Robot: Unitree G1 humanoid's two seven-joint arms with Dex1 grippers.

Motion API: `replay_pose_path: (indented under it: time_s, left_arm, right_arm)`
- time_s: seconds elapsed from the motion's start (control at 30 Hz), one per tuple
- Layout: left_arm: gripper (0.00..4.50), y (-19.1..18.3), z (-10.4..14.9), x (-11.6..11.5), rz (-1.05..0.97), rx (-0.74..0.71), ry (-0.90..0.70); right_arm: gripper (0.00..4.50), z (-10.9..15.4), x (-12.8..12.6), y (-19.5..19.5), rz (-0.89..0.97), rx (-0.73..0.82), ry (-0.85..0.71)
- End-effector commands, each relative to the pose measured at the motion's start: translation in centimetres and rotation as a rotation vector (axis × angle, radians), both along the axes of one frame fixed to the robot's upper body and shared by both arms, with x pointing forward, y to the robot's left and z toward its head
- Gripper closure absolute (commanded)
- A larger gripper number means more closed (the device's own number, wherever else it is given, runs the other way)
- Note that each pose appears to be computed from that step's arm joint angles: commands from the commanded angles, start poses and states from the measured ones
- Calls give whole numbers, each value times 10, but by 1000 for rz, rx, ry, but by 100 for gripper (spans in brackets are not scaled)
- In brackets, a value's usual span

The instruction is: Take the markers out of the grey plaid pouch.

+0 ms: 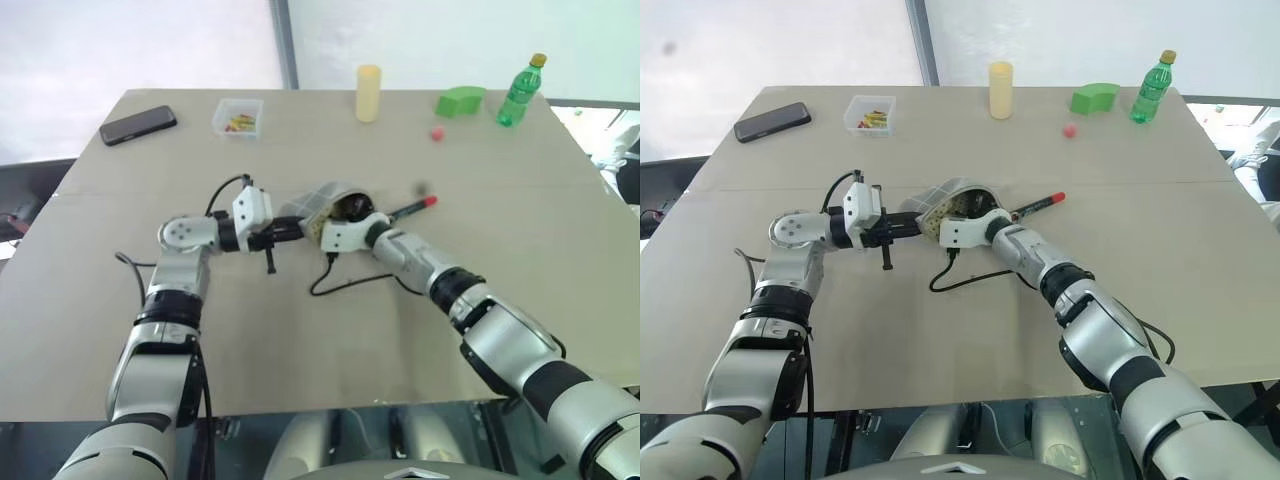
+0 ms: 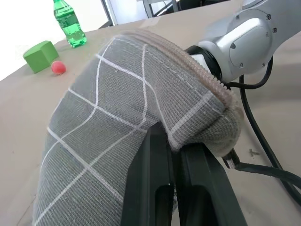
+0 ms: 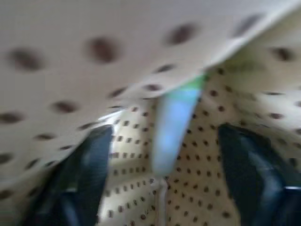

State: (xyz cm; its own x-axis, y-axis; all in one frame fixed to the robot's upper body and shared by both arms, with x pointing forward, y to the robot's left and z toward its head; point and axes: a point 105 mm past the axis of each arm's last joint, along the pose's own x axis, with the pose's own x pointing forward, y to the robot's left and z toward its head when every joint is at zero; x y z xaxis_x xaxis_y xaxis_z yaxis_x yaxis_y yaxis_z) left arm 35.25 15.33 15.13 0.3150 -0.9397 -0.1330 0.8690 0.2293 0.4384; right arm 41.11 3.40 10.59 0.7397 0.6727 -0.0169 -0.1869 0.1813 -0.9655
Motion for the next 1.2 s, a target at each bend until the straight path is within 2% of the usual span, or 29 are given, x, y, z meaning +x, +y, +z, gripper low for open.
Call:
replay_pose_path:
  time_s: [0.03, 0.27, 0.47, 0.7, 0.73, 0.77, 1.07, 1.2]
  left_arm:
    - [450, -18, 14, -8, -79, 9, -103]
    - [450, -25, 12, -15, -100, 6, -128]
    - [450, -28, 14, -17, -99, -3, -156]
    - [450, -28, 10, -21, -103, 4, -167]
    - [450, -28, 9, -21, -101, 3, -167]
    - [450, -28, 9, -21, -101, 2, -168]
    - [450, -33, 9, -24, -123, 2, -180]
    - [450, -35, 6, -30, -157, 24, -189]
  right_arm:
    - [87, -6, -2, 5, 16, -86, -33]
    - [87, 11, 4, 7, -1, -75, -121]
    - [87, -8, 0, 11, 27, -188, -82]
    - [87, 1, 3, 12, 7, -130, -57]
    - [139, 1, 3, 12, 8, -129, -59]
    - [164, 1, 3, 12, 8, -131, -64]
    - [164, 5, 3, 14, 3, -116, -74]
    - [164, 8, 4, 13, -26, 44, 52]
